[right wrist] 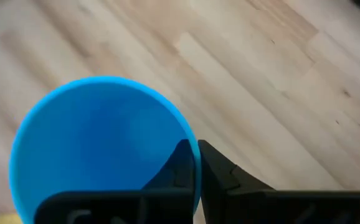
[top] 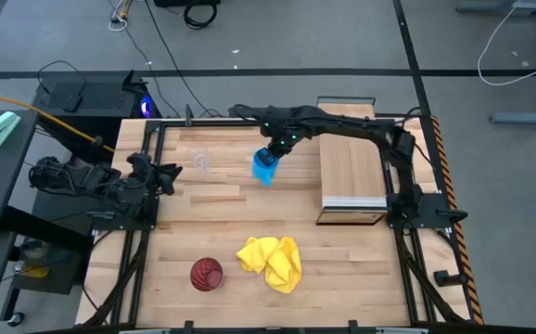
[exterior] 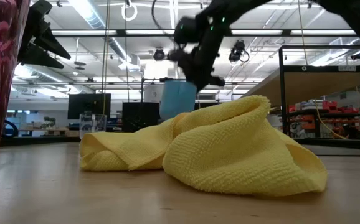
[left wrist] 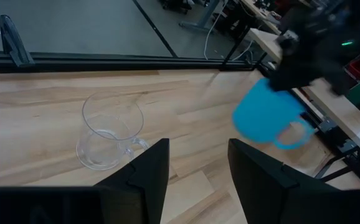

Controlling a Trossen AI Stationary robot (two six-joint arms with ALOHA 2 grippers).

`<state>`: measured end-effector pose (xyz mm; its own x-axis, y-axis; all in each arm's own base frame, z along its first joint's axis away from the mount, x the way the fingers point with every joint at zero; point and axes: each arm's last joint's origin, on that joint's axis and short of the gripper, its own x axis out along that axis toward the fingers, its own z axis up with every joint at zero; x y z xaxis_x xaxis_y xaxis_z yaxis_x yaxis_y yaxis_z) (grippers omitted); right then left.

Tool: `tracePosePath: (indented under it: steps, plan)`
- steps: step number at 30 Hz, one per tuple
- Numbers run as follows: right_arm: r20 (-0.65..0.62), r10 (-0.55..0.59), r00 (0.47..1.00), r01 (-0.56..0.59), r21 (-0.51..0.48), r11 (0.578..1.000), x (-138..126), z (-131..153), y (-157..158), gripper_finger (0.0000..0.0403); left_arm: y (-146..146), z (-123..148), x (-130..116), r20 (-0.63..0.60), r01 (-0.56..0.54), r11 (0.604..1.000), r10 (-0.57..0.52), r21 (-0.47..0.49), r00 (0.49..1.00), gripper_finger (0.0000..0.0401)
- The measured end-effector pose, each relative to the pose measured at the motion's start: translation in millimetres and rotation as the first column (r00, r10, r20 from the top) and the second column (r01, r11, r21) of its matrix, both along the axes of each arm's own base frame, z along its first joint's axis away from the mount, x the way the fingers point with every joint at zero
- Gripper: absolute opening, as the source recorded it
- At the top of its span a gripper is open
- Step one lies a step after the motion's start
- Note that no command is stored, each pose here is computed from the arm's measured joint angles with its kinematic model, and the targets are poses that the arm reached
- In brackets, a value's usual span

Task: Stack small to large cups/mugs on shelf
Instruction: Move the blue mug to the bottom right of the table

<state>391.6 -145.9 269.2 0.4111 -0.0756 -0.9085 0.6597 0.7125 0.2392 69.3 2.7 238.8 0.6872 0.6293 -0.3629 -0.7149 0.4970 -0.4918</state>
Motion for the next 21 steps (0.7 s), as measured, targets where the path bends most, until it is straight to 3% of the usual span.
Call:
tracePosePath:
  steps: [4,11,15,21]
  plan:
    - [0.072,0.054,0.996,-0.053,-0.024,0.998,-19.6,48.3,33.3,0.0006,0.0,0.0,0.0,-0.001,0.000,1.000,0.000,0.001,1.000,0.0172]
    - [0.143,0.115,0.983,-0.103,-0.089,0.991,-78.8,121.8,112.0,0.0006,0.3,-1.1,-0.8,-0.016,0.000,1.000,0.000,0.005,1.000,0.0172]
    - [0.127,0.136,0.982,-0.131,-0.053,0.990,-111.2,139.1,161.2,0.0006,0.3,-1.3,-1.0,-0.020,0.001,1.000,-0.001,0.007,1.000,0.0172]
    - [-0.043,0.112,0.993,-0.112,-0.019,0.993,-148.3,131.7,231.2,0.0005,0.3,-1.3,-1.0,-0.020,0.000,1.000,0.000,0.006,1.000,0.0172]
